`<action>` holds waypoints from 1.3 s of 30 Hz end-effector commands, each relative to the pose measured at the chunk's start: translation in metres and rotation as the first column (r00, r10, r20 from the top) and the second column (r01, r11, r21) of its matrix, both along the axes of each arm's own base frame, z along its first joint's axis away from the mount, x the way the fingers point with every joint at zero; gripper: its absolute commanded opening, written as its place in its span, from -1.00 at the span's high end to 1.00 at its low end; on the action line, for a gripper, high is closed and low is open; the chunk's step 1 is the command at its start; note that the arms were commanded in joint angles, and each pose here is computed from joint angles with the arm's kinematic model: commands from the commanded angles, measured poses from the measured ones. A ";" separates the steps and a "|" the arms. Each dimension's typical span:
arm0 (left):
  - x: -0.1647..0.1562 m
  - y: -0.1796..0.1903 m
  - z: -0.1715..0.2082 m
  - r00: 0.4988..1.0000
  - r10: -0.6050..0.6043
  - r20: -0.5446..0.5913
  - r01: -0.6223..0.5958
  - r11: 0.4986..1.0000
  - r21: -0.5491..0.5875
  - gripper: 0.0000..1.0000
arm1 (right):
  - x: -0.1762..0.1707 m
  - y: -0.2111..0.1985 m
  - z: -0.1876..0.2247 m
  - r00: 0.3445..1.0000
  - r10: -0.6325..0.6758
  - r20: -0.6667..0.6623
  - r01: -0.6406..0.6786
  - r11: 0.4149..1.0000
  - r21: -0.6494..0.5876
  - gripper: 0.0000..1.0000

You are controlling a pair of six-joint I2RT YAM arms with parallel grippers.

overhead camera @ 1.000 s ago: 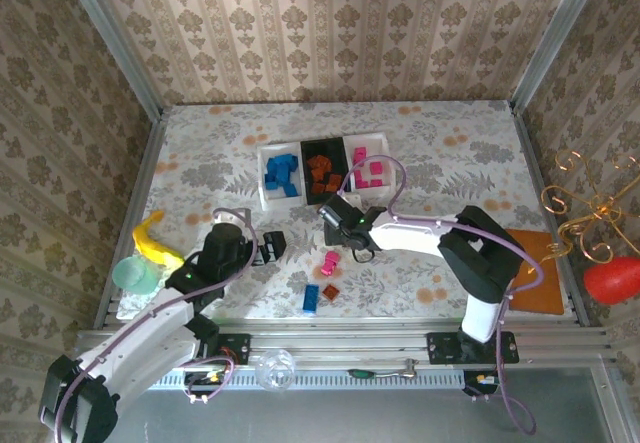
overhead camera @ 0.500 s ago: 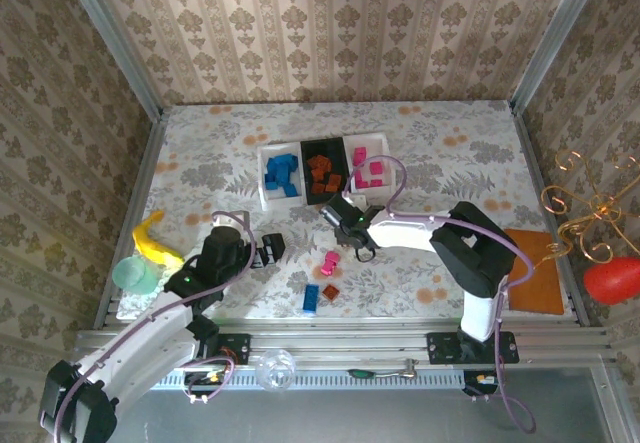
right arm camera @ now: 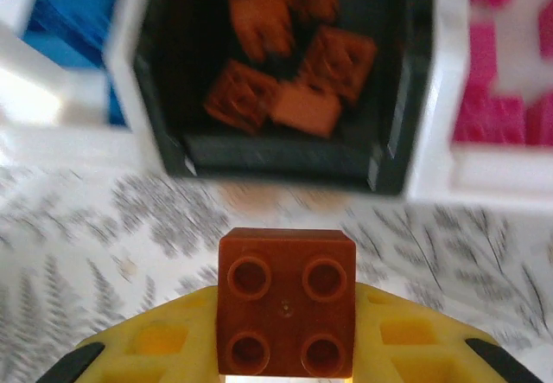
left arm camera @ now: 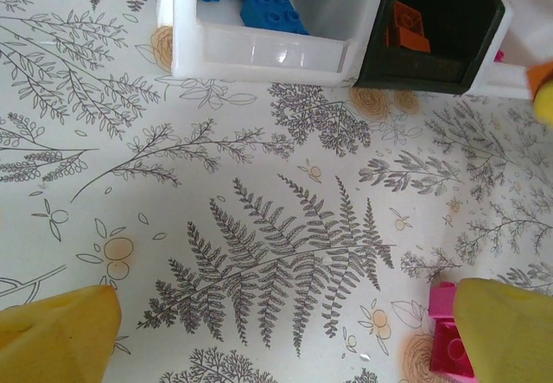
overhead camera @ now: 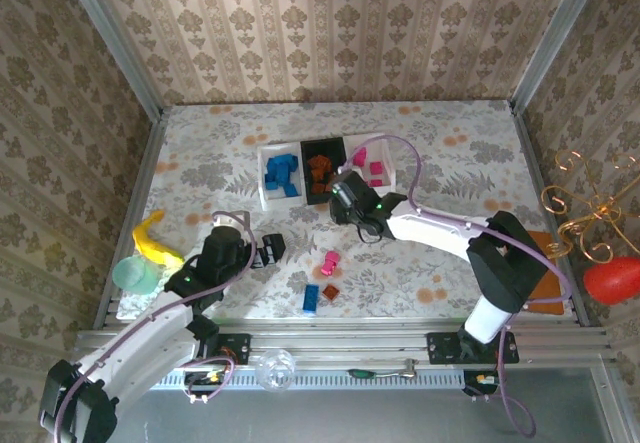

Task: Sort the legos into containers by color
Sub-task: Pick up the lego from the center of the table, then place the lego in the container, then pick up the lego from the bottom-center of the table.

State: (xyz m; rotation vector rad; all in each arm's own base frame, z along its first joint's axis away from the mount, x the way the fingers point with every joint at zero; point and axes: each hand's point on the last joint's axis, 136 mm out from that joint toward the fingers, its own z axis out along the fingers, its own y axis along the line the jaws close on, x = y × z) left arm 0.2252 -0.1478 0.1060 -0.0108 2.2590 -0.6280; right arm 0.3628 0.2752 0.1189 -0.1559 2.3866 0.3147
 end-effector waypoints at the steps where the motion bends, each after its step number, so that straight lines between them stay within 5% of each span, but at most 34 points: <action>1: -0.003 -0.004 0.004 1.000 -0.018 -0.017 0.017 1.000 -0.008 -1.00 | 0.031 0.015 0.010 0.999 0.034 0.031 -0.034 0.999 0.004 0.44; 9: -0.008 -0.003 0.000 0.999 -0.017 -0.043 0.017 1.000 -0.007 -1.00 | 0.094 0.025 -0.005 1.000 -0.024 -0.004 0.024 1.000 0.005 0.39; 11: -0.008 -0.002 0.001 0.999 -0.015 -0.042 0.015 1.000 -0.009 -1.00 | 0.104 0.027 -0.008 0.999 -0.029 -0.013 0.029 1.000 0.008 0.24; 14: -0.009 -0.003 0.003 0.999 -0.019 -0.039 0.019 1.000 -0.009 -1.00 | 0.111 0.030 -0.005 1.000 -0.024 -0.020 0.024 1.000 0.010 -0.27; 18: -0.008 -0.003 0.004 0.999 -0.021 -0.037 0.021 1.000 -0.002 -1.00 | 0.101 0.032 0.015 1.000 0.000 0.004 0.000 0.999 0.043 -0.39; 32: 0.000 -0.004 0.004 1.000 -0.007 -0.030 0.008 1.000 0.011 -1.00 | -0.045 0.019 0.000 0.977 0.195 -0.083 -0.193 0.981 0.036 -0.44; 39: 0.002 -0.002 0.001 1.000 -0.001 -0.029 0.002 1.000 0.027 -1.00 | -0.147 0.018 -0.046 0.881 0.428 -0.203 -0.446 0.894 -0.051 -0.48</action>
